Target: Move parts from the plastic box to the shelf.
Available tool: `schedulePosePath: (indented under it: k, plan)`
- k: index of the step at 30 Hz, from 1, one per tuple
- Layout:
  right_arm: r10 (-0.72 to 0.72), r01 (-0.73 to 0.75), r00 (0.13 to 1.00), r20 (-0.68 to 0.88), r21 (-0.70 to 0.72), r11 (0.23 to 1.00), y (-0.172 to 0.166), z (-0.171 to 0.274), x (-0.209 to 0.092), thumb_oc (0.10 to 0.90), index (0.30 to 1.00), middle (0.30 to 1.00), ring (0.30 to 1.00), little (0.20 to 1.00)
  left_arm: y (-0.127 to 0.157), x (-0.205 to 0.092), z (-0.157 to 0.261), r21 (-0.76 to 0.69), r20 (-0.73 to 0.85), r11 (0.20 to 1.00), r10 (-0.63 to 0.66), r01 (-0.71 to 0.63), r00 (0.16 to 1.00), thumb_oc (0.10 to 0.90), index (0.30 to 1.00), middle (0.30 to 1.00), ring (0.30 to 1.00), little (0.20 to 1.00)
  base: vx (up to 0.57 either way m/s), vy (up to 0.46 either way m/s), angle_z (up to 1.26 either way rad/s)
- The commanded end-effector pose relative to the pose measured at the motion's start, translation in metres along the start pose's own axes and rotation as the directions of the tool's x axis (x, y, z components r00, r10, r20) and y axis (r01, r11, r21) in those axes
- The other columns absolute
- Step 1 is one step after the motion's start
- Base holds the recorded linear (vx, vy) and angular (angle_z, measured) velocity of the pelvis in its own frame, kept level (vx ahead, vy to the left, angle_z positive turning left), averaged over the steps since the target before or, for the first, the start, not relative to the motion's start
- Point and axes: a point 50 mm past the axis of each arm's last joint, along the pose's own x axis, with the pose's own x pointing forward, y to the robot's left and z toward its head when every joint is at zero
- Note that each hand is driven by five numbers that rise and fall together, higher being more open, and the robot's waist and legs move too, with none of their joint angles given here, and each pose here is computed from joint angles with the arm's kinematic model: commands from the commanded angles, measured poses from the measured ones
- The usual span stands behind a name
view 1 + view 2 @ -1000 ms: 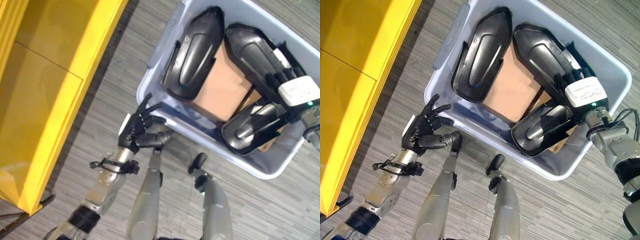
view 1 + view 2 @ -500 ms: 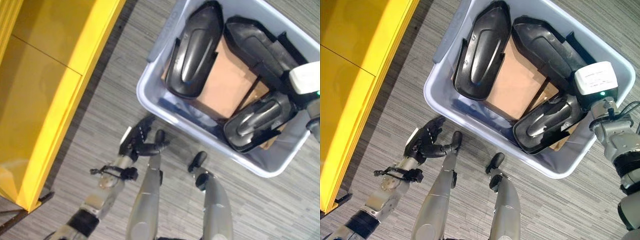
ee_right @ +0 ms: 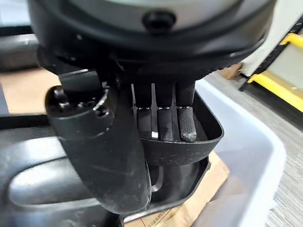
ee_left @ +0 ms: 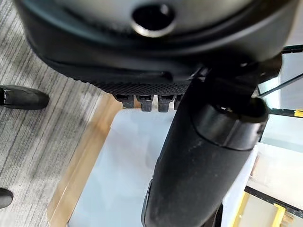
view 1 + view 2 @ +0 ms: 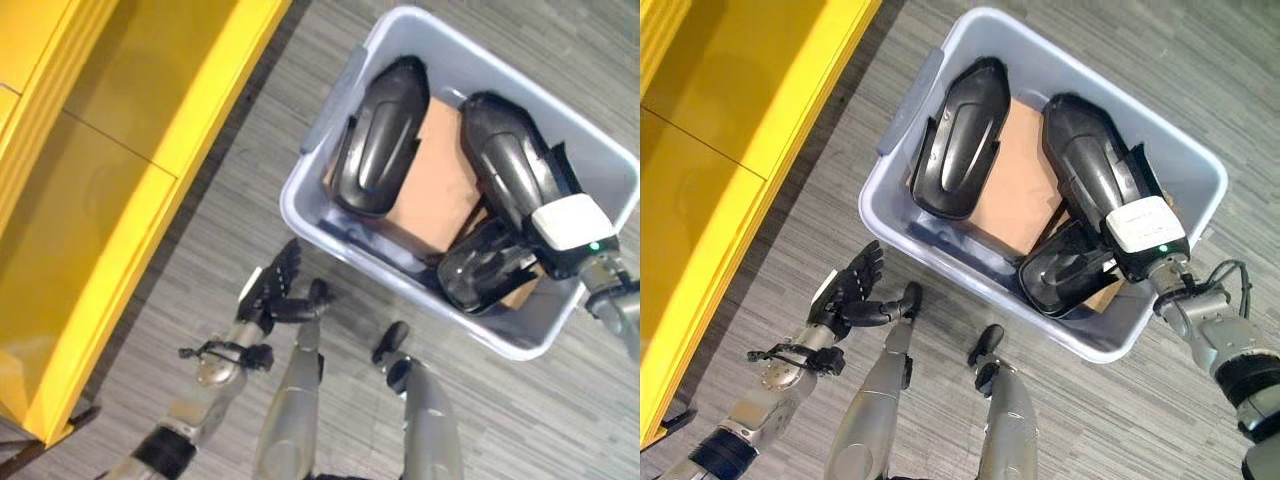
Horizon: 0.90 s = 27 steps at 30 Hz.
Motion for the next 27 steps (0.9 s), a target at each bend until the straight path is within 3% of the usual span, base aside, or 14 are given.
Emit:
schedulePosePath:
  k: [1,19,22,25,27]
  plan:
    - [-0.259,0.253,0.960,-0.108,-0.063,0.965,-0.063,-0.040,0.013,0.400,0.300,0.300,0.300,0.300,-0.013,0.005,0.025,0.003,0.141,0.997,-0.074,0.074,0.987,0.900,1.000,1.000,1.000,1.000,0.00,0.000,0.00]
    - [-0.387,0.410,0.911,-0.144,0.212,0.887,-0.070,-0.017,-0.033,0.400,0.300,0.300,0.300,0.300,0.019,-0.027,-0.003,0.002,0.017,0.999,0.042,-0.042,0.999,0.900,1.000,1.000,1.000,1.000,0.05,0.021,0.00]
    - [-0.362,0.390,0.921,-0.144,0.328,0.861,-0.063,-0.004,-0.039,0.400,0.300,0.300,0.300,0.300,0.023,-0.035,-0.011,0.005,-0.020,0.998,0.067,-0.067,0.998,0.900,1.000,1.000,1.000,1.000,0.07,0.010,-0.07]
    - [-0.351,0.362,0.928,-0.121,0.503,0.785,-0.057,0.025,-0.042,0.400,0.300,0.300,0.300,0.300,0.028,-0.045,-0.022,-0.018,-0.056,0.992,0.124,-0.125,0.991,0.900,1.000,1.000,1.000,1.000,0.05,0.005,-0.20]
    - [-0.342,0.352,0.932,-0.121,0.537,0.767,-0.053,0.031,-0.042,0.400,0.300,0.300,0.300,0.300,0.028,-0.047,-0.024,-0.022,-0.064,0.991,0.133,-0.135,0.989,0.900,1.000,1.000,1.000,1.000,0.04,-0.012,-0.29]
